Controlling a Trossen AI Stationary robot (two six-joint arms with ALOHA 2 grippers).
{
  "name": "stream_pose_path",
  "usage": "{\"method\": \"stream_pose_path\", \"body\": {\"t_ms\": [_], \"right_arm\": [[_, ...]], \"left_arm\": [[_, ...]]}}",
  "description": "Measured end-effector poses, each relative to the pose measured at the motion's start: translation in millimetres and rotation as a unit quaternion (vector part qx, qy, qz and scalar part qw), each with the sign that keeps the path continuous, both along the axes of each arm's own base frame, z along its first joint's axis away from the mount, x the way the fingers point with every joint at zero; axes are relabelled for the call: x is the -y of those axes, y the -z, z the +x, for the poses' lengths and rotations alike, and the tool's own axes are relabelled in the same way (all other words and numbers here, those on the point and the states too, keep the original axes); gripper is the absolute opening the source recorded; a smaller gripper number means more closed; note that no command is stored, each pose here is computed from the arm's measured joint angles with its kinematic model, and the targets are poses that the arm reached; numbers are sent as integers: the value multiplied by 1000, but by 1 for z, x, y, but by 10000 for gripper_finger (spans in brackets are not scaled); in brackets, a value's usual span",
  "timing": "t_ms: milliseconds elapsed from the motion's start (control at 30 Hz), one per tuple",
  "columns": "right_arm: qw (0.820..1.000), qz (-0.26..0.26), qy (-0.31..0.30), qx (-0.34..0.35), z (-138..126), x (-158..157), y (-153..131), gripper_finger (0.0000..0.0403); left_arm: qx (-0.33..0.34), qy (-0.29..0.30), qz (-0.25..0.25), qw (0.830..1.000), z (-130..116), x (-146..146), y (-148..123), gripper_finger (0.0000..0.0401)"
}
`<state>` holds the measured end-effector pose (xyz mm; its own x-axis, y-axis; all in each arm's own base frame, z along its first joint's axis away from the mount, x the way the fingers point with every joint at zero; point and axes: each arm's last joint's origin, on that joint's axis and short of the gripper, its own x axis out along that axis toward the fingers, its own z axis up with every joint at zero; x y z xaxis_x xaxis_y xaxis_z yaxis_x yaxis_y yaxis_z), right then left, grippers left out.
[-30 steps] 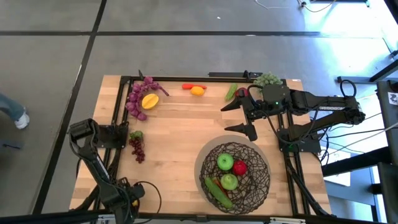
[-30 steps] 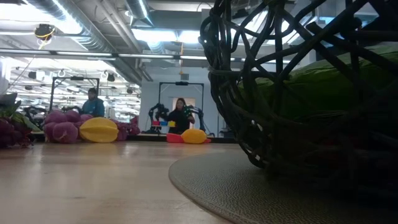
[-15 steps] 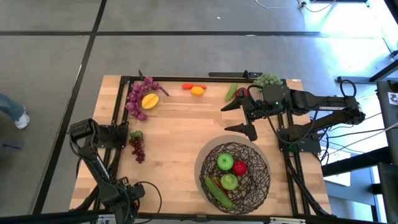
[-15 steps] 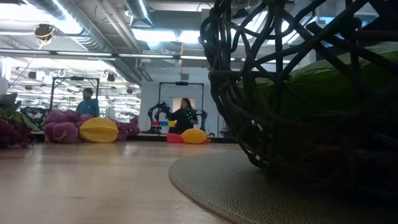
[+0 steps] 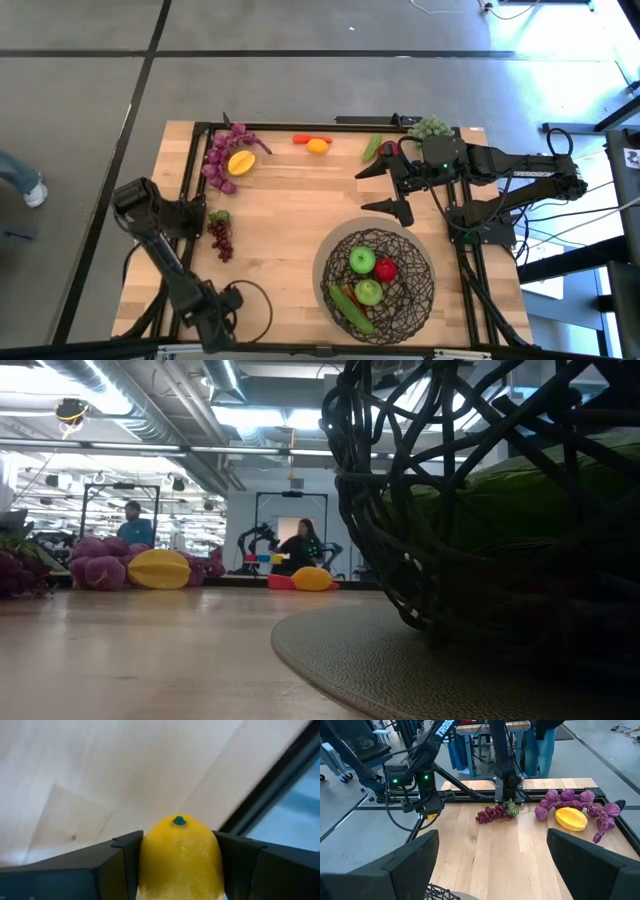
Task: Build produce basket
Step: Put the bottom yellow lemon into the wire basket
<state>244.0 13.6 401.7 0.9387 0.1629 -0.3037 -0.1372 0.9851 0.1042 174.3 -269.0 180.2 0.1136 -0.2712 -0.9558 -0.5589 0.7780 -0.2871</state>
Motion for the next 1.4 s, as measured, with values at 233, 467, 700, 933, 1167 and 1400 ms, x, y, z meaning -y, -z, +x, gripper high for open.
{"method": "stream_pose_path", "body": {"t_ms": [233, 467, 700, 933, 1167, 1400], "right_arm": [[999, -35, -11, 6, 0, 0, 0, 365], [999, 12, 0, -29, -2, 0, 5, 365], [979, 70, -40, -185, -18, -4, 28, 365], [971, 90, -63, -210, -25, -15, 30, 365], [968, 90, -56, -229, -28, -25, 32, 365], [972, 73, -39, -219, -27, -29, 31, 365]], "left_arm": [[82, -60, -13, 995, 28, -35, -35, 172], [243, -121, 9, 962, 54, -80, -79, 172], [416, -134, 20, 899, 91, -112, -113, 172], [493, -131, 39, 859, 132, -133, -112, 172], [542, -126, 28, 831, 169, -141, -93, 172], [543, -110, 50, 831, 196, -136, -50, 172]]}}
